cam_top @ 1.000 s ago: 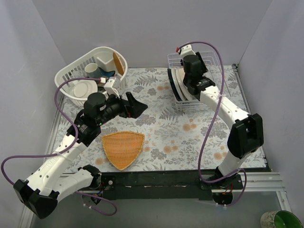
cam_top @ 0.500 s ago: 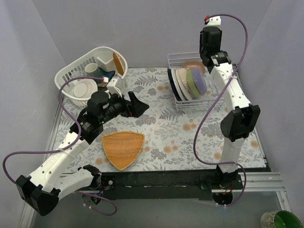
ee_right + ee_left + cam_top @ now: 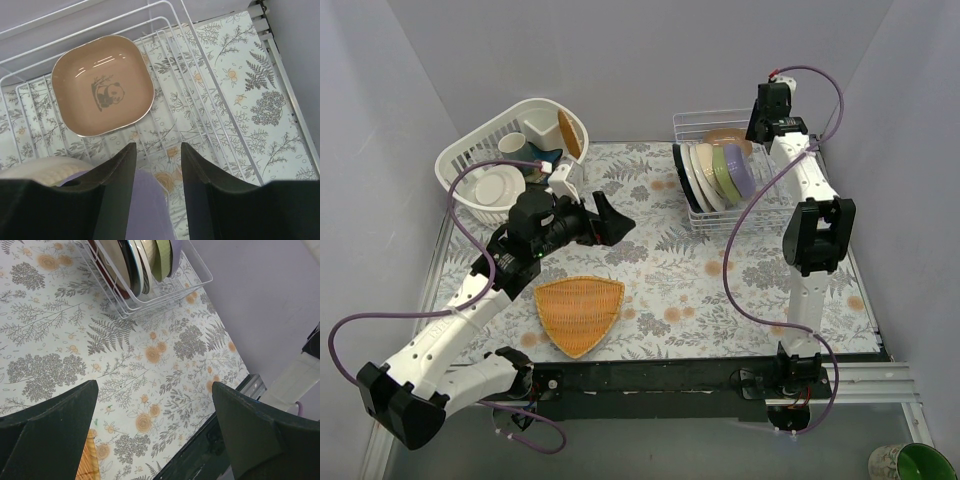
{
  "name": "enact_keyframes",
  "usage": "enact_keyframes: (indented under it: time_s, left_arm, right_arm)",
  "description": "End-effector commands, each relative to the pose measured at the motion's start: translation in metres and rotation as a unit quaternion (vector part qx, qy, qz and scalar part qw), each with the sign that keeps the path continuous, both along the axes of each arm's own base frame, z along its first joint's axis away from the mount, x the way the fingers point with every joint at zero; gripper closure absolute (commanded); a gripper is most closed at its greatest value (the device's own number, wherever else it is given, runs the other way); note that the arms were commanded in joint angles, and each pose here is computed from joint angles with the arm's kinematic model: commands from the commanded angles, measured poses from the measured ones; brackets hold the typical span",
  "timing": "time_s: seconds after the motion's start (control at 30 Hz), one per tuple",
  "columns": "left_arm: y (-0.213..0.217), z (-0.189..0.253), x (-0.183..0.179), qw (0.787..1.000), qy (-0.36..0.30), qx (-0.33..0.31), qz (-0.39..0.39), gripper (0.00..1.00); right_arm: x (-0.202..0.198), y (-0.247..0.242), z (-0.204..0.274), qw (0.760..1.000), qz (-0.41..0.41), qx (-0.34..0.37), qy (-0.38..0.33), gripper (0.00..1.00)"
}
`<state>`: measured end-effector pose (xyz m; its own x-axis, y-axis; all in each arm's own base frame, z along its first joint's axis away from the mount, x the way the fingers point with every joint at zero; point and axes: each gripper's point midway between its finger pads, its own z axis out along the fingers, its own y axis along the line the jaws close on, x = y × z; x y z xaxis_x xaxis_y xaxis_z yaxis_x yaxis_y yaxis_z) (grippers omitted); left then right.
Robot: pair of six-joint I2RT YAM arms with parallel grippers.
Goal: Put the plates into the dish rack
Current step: Pick up the plate from the dish rack.
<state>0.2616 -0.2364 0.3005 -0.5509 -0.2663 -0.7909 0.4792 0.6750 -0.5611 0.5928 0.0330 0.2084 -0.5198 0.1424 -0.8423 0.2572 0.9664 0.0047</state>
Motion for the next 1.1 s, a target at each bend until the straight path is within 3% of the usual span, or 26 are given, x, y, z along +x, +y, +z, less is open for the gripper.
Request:
enact_keyframes:
  time_s: [0.0, 0.23, 0.53, 0.8, 1.07]
  left_arm:
    - [0.003, 0.014, 0.007, 1.0, -0.012, 0.001, 0.014, 0.02]
    - [-0.002, 0.005, 0.017, 1.0, -0.003, 0.013, 0.015, 0.02]
    - [-0.002, 0.0, 0.022, 1.0, 0.003, 0.017, 0.023, 0.02]
    - [-0.003, -0.002, 0.025, 0.999, 0.003, 0.016, 0.028, 0.02]
    - [-0.004, -0.004, 0.024, 1.0, 0.004, 0.011, 0.026, 0.02]
  right_arm:
    - [0.023, -0.009, 0.011, 0.998, -0.011, 0.045, -0.048, 0.52]
    - [0.04, -0.02, -0.025, 0.993, -0.022, 0.109, -0.042, 0.53]
    - [0.052, -0.017, -0.06, 0.991, -0.016, 0.126, -0.03, 0.54]
    - [0.064, -0.015, -0.051, 0.985, -0.024, 0.159, -0.065, 0.54]
    - [0.06, -0.012, -0.041, 0.989, -0.044, 0.121, -0.07, 0.55]
